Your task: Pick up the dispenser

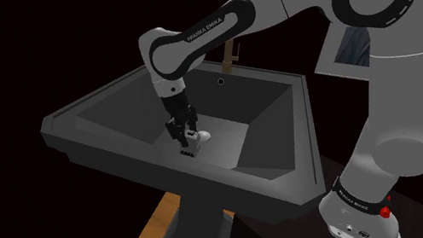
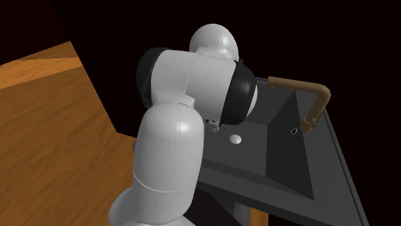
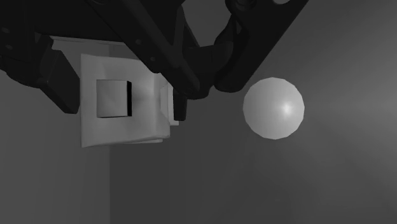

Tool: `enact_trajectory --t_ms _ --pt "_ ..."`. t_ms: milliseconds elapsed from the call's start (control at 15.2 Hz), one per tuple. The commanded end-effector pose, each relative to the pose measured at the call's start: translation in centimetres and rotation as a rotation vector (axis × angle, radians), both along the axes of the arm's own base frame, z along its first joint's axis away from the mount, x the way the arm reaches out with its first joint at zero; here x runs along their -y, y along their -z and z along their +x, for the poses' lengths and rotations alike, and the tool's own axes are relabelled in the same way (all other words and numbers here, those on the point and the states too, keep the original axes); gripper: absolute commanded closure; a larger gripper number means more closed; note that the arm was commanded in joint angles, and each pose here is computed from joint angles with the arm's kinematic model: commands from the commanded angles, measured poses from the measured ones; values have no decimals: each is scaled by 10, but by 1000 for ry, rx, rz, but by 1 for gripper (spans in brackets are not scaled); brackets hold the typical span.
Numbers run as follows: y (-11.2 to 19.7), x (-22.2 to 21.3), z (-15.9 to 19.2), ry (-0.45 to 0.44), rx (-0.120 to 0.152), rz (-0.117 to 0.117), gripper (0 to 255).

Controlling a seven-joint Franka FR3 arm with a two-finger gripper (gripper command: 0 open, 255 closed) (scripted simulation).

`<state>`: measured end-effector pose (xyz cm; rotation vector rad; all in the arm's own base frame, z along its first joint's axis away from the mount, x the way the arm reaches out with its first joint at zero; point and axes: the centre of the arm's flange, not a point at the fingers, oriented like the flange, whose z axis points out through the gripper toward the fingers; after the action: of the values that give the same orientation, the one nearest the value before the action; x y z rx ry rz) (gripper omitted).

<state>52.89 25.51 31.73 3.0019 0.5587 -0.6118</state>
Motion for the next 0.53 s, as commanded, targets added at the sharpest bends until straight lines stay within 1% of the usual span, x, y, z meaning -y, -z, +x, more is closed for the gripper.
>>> enact_trajectory --t_ms 0,396,462 --pt "1 1 0 1 -2 -2 255" --pt "2 2 -1 1 -2 -2 255" --pt "-3 2 -1 1 -2 -2 255"
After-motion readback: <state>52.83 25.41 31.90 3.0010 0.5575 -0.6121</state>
